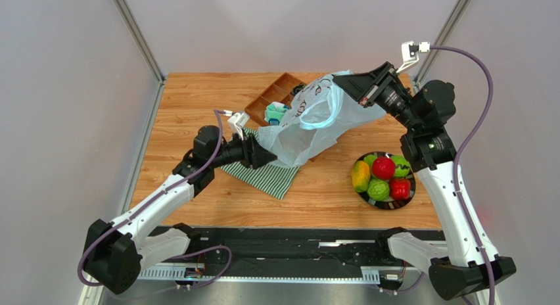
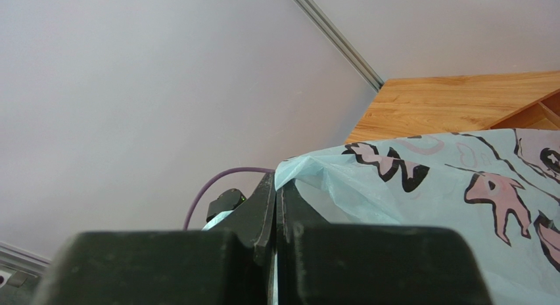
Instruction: Place the fruits into the plastic bag
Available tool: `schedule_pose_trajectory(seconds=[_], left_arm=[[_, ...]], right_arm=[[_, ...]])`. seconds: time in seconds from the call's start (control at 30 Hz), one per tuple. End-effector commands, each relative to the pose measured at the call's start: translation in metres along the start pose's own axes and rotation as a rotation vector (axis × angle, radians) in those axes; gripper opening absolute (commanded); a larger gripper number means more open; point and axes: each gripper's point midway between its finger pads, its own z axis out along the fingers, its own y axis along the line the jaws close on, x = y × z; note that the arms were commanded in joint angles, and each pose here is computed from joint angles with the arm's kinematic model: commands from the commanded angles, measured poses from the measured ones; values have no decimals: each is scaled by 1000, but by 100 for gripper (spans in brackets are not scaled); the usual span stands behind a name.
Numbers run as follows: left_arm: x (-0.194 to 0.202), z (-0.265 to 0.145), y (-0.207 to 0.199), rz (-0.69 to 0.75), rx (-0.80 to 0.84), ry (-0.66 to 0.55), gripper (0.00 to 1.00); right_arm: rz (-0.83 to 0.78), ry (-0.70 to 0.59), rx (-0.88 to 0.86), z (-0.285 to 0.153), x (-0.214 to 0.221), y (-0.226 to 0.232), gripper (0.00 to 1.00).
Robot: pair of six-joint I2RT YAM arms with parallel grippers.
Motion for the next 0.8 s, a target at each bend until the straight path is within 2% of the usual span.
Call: schedule_pose_trajectory(seconds=[0.0,0.03,0.07,0.1,0.33,0.5,0.6,0.63,0.7,0.73,0.77], left_arm=[[-24,-8,-24,80,65,-83,30],[-31,-15,-33,114,79,-99,13],[-26,-20,-33,99,62,-63,4],[-44,-33,-52,153,83,-101,0],[-60,-107,-118,191,107,-95,0],[-42,-116,-144,55,228,0,0],[-45,-118,-160,25,317,0,0],[-46,-118,-161,21,321,-2,0],[-48,-116,-160,15,315,-4,0],[-50,-115,-160,14,314,-5,0],[-51,-112,-158,0,309,4,0]], right_arm=[[-30,-7,-4,-9,1,8,0],[-34,1,16,-11,4,3,0],[-27,23,67,-14,11,-9,0],[-59,36,99,-16,15,-17,0],[-153,149,526,-62,46,-103,0],[-114,208,558,-74,73,-121,2],[-119,204,571,-81,75,-122,7],[-129,213,584,-84,77,-124,17],[-142,230,623,-92,79,-129,30],[-154,232,633,-95,77,-127,47],[-182,250,648,-98,77,-130,57]])
